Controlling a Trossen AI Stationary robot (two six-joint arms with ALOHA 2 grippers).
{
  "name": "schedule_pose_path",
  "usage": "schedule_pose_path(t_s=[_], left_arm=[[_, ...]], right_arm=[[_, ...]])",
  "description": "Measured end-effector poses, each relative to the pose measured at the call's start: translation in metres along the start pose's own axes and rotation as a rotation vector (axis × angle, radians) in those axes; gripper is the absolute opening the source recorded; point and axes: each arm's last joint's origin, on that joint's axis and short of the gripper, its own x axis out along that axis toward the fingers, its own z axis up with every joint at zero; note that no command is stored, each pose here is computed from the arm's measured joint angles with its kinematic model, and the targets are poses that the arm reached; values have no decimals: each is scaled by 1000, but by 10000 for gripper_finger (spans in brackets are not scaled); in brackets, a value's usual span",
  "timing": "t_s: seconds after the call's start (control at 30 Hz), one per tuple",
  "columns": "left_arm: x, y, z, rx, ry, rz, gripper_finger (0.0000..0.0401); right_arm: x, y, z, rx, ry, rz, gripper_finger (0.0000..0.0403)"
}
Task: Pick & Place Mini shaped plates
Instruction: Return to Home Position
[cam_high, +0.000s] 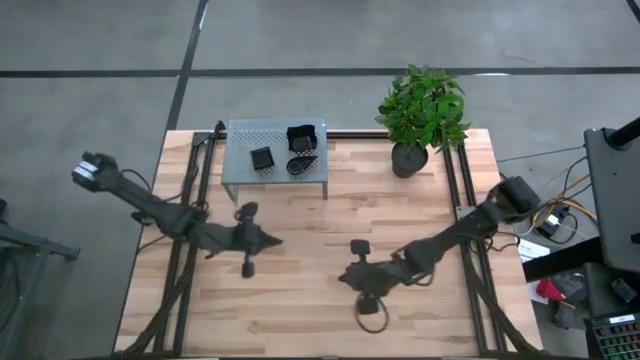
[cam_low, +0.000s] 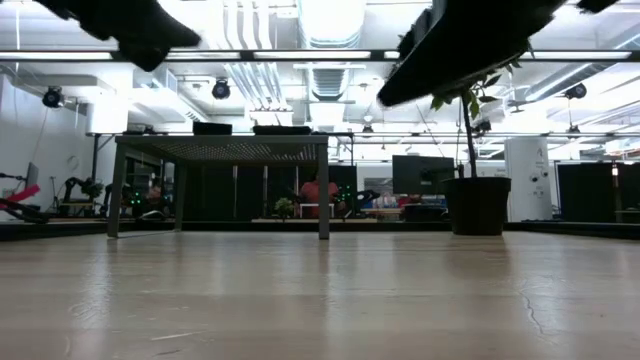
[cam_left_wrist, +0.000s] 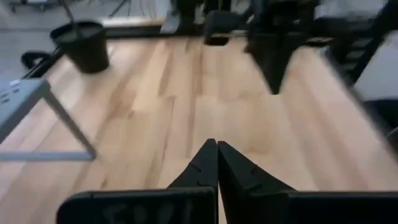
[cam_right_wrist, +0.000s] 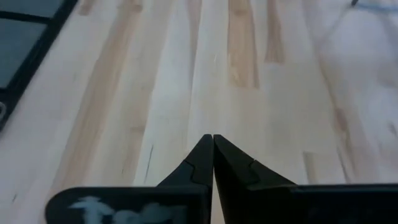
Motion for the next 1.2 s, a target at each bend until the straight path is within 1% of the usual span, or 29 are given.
schedule_pose_path(t_s=[0.07,0.13,0.27,0.43,0.57,0.73,0.87,0.93,1.07,1.13,1.2], left_arm=[[-8,-2,-4,-19,-60,-25,3],[-17,1,-9,-36,-100,-41,4],[-33,12,-20,-68,-167,-54,2],[-49,25,-34,24,-250,-63,0],[-56,31,-50,9,-309,-130,0],[-65,38,-67,-12,-368,-192,0],[-74,44,-73,-23,-438,-218,0],[-79,47,-76,-5,-451,-222,0],[-92,55,-76,-17,-509,-218,0],[-88,55,-83,39,-450,-173,0],[-89,56,-80,36,-470,-133,0]], right_arm=[[-9,-2,-4,-12,-41,-6,8],[-19,-7,-9,-6,-102,16,8],[-42,-19,-20,-3,-235,108,8],[-70,-37,-41,12,-368,135,8],[-88,-48,-61,20,-470,165,8],[-102,-61,-83,16,-538,224,8],[-111,-69,-97,29,-586,237,8],[-114,-73,-103,37,-595,243,8],[-122,-78,-109,47,-643,312,8],[-125,-79,-109,41,-660,335,8],[-127,-79,-110,26,-668,364,8]])
